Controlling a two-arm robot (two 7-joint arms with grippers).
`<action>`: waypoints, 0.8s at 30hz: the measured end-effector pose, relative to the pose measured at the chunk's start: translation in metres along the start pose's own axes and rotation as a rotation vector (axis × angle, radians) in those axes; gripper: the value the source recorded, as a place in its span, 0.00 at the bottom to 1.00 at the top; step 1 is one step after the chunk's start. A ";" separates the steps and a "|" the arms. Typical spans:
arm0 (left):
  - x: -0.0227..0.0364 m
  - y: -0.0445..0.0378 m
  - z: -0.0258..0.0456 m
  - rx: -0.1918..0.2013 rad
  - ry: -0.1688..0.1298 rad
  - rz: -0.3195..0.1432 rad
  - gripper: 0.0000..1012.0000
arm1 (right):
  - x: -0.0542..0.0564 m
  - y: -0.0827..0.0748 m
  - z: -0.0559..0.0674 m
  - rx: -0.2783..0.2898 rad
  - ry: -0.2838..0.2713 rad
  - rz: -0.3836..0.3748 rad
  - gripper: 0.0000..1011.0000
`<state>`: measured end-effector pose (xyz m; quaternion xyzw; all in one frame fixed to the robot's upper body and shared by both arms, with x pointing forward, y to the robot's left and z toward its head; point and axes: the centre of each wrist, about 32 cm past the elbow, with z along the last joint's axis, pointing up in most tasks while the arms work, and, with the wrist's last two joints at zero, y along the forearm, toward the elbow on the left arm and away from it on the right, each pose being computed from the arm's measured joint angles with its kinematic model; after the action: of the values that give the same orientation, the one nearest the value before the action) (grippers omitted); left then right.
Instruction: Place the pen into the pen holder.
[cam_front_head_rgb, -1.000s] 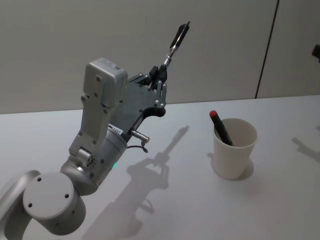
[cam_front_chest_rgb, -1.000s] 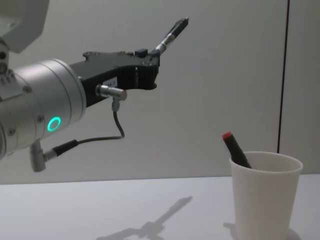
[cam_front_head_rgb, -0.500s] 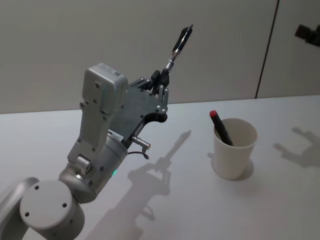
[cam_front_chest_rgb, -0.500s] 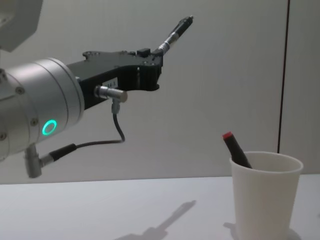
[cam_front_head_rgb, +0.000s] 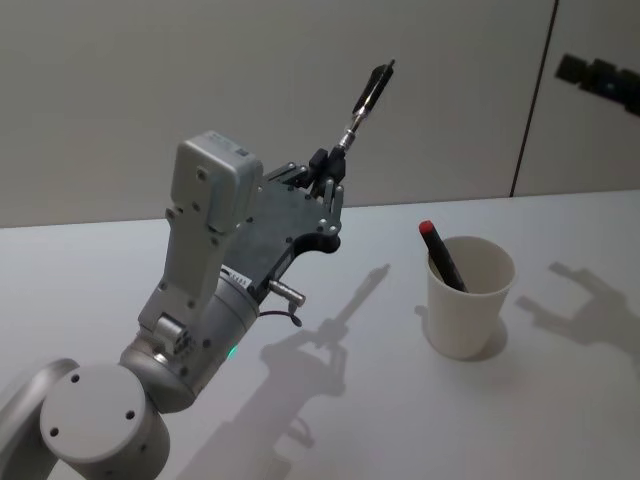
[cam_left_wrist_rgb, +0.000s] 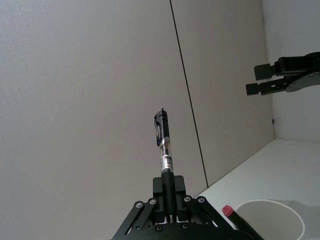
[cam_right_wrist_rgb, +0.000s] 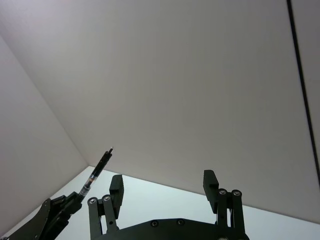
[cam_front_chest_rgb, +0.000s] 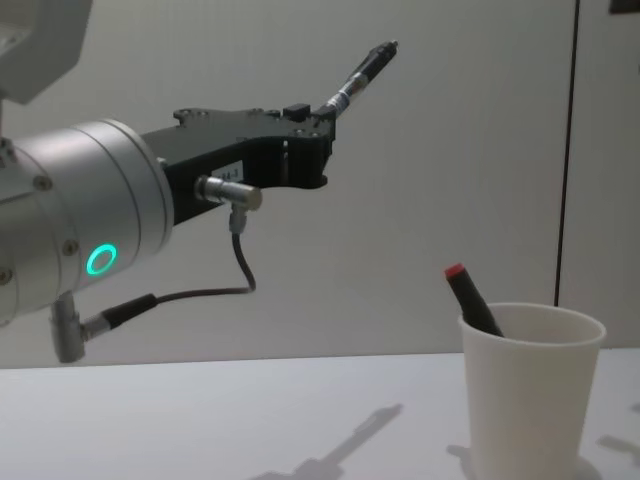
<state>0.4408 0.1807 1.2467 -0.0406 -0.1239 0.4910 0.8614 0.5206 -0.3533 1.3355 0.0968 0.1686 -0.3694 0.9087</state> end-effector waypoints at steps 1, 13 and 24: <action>-0.0003 0.0005 0.0002 0.001 0.000 0.000 0.13 | -0.002 0.003 -0.002 -0.005 0.006 -0.002 0.99; -0.0009 0.0063 0.0011 0.011 -0.005 0.011 0.13 | -0.017 0.029 -0.020 -0.063 0.083 0.008 0.99; -0.0001 0.0096 0.0008 0.018 -0.007 0.019 0.13 | -0.035 0.057 -0.032 -0.075 0.191 0.055 0.99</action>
<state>0.4325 0.1855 1.2457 -0.0323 -0.1220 0.5004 0.8566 0.5294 -0.2810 1.3220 0.1019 0.2655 -0.3269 0.9013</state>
